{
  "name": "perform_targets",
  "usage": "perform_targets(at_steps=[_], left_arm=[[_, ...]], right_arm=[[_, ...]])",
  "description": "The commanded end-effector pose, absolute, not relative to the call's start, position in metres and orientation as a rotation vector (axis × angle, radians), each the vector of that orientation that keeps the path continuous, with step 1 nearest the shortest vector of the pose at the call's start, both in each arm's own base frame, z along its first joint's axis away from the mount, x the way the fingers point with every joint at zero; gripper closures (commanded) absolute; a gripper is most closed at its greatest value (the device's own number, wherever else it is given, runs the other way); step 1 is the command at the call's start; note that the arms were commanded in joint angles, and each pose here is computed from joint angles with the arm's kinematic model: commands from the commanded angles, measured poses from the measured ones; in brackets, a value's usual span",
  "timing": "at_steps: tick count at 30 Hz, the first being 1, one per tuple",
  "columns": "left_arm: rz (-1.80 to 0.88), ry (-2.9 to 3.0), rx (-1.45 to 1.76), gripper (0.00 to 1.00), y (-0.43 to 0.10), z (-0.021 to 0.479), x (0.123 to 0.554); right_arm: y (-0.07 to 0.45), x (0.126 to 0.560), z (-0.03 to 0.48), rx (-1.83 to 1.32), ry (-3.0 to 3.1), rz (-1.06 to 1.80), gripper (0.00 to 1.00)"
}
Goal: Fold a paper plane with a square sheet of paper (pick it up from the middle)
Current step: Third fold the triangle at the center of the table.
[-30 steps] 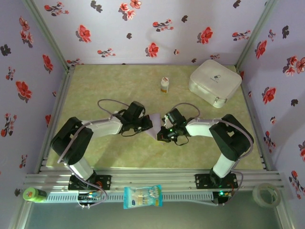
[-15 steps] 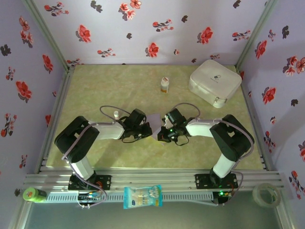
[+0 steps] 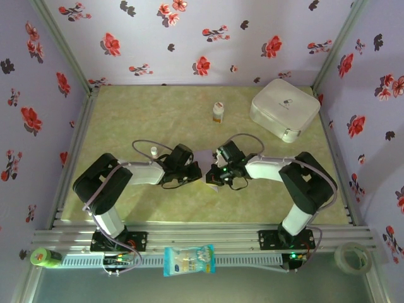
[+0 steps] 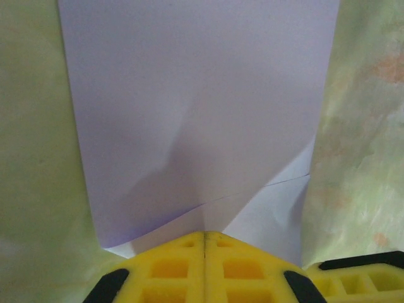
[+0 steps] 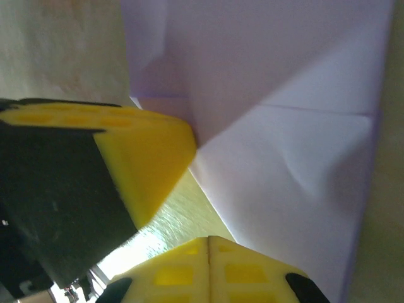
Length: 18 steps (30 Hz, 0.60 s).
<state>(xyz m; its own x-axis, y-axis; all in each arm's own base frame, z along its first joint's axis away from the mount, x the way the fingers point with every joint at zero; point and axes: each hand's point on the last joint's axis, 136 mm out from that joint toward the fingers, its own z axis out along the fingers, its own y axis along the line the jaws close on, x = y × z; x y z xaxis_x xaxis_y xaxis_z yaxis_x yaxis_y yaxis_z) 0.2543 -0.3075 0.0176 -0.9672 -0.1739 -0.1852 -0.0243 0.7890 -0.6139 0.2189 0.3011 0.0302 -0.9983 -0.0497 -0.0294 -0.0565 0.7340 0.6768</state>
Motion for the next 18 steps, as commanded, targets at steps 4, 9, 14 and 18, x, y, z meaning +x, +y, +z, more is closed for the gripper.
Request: perform_targets(at_steps=[4,9,14,18], left_arm=[[-0.776,2.850,-0.190,1.00,-0.281,-0.017,0.242],[-0.777,2.846,-0.192,1.00,-0.281,-0.015,0.242],[-0.775,2.836,-0.189,1.00,-0.280,-0.013,0.243],[-0.765,2.844,-0.196,1.00,-0.278,-0.016,0.242]], right_arm=[[0.315,0.231,0.027,-0.058,2.898,1.135,0.93],[0.310,0.230,0.014,-0.026,2.916,1.099,0.93],[0.291,0.214,-0.002,-0.009,2.960,1.033,0.93],[0.283,0.200,-0.002,-0.024,2.983,1.047,0.93]])
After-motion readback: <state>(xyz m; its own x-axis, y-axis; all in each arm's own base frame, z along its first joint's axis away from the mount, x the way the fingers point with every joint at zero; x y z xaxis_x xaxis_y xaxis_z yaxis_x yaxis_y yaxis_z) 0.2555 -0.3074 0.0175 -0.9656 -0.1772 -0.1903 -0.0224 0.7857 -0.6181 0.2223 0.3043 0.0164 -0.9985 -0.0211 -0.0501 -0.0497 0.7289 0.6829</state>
